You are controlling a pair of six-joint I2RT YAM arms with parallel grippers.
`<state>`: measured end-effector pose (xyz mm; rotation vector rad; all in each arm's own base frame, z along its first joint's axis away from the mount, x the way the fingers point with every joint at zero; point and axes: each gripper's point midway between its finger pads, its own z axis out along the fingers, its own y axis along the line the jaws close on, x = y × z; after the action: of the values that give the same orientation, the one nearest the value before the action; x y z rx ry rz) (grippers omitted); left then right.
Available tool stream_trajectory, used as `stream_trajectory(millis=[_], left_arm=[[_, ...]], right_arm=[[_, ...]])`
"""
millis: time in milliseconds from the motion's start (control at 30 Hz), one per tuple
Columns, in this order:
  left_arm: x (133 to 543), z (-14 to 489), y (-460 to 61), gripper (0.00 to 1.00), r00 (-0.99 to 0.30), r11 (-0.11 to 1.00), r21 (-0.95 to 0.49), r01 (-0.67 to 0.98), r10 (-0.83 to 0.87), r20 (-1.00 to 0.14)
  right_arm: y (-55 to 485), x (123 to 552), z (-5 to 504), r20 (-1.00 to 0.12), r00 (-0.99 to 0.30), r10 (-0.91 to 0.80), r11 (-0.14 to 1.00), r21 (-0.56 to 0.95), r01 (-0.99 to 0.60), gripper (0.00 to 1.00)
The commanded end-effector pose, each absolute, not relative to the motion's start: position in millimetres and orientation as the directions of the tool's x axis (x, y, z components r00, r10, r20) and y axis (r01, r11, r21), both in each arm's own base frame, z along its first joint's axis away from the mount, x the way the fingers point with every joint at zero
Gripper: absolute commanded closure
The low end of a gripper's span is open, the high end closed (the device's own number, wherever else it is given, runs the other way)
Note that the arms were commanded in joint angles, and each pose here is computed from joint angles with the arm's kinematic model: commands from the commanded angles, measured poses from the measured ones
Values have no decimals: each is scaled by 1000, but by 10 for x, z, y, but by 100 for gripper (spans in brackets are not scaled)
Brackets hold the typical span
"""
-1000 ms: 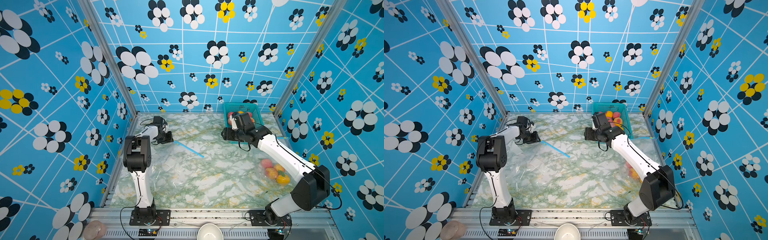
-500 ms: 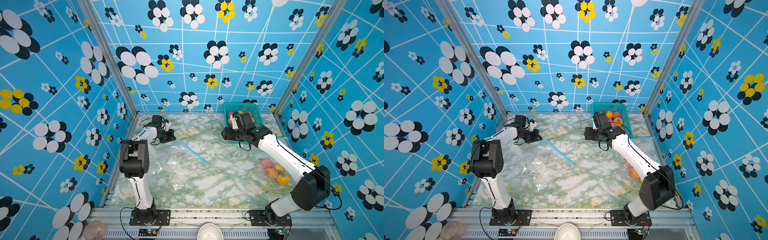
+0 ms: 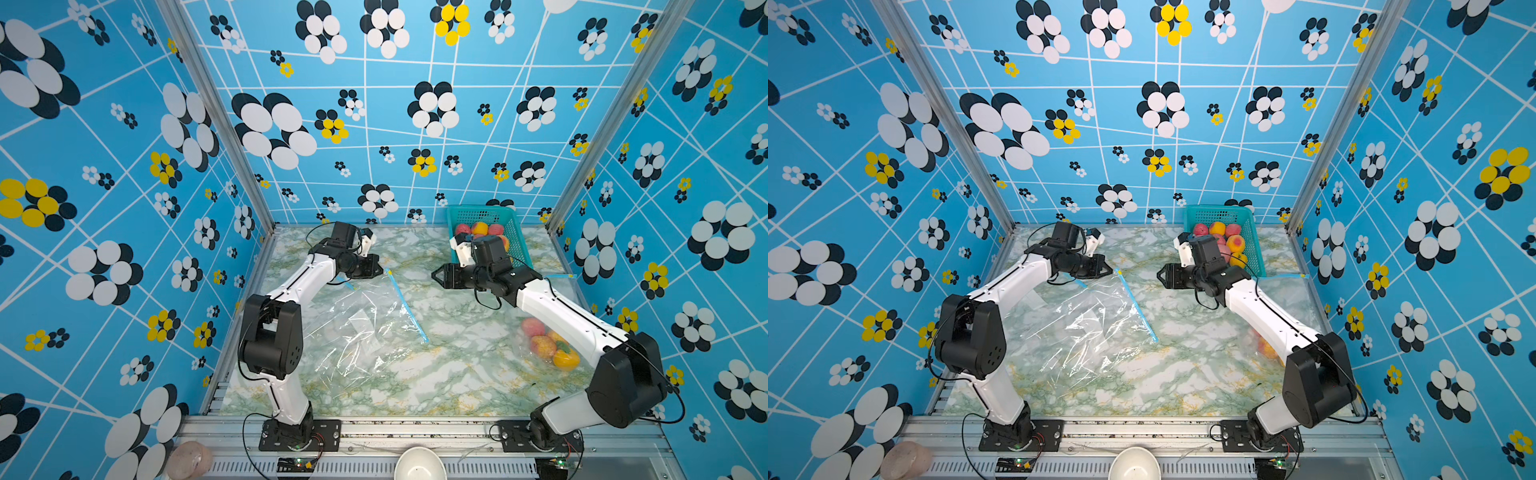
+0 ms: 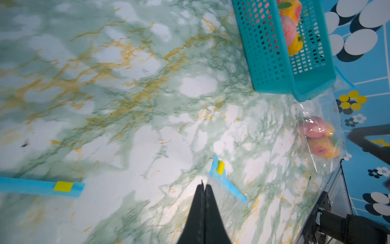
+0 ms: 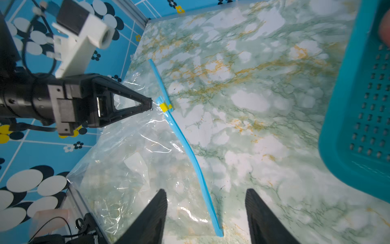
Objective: Place the peach in a zip-top bag and seal the zipper
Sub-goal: Open the zipper food storage bag.
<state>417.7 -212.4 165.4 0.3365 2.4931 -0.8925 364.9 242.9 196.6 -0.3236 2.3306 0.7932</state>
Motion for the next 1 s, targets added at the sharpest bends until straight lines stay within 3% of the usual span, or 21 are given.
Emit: stream_trajectory(millis=[0,100,167,367,733,967], left_arm=[[4186,2114,-2322,100,-794,720,-508,472,96,-601],[4157,2193,-2452,100,-779,707,-497,504,123,-615],[4149,2210,-2492,100,-776,704,-492,512,133,-616],[4129,2184,-2540,100,-777,702,-486,520,152,-611],[4080,2191,-2630,100,-766,691,-469,550,193,-614],[4105,2183,-2615,100,-765,700,-461,546,193,-614]], right_arm=[[2689,3689,2071,-761,-646,-62,664,451,-596,48],[2778,3750,1829,-748,-659,-79,645,466,-606,62],[2812,3781,1731,-742,-667,-69,639,480,-601,65],[2928,3692,1554,-722,-692,-25,560,563,-608,70],[3039,3861,1493,-720,-694,-9,543,580,-608,71],[3080,3756,1553,-712,-702,-16,496,604,-624,80]])
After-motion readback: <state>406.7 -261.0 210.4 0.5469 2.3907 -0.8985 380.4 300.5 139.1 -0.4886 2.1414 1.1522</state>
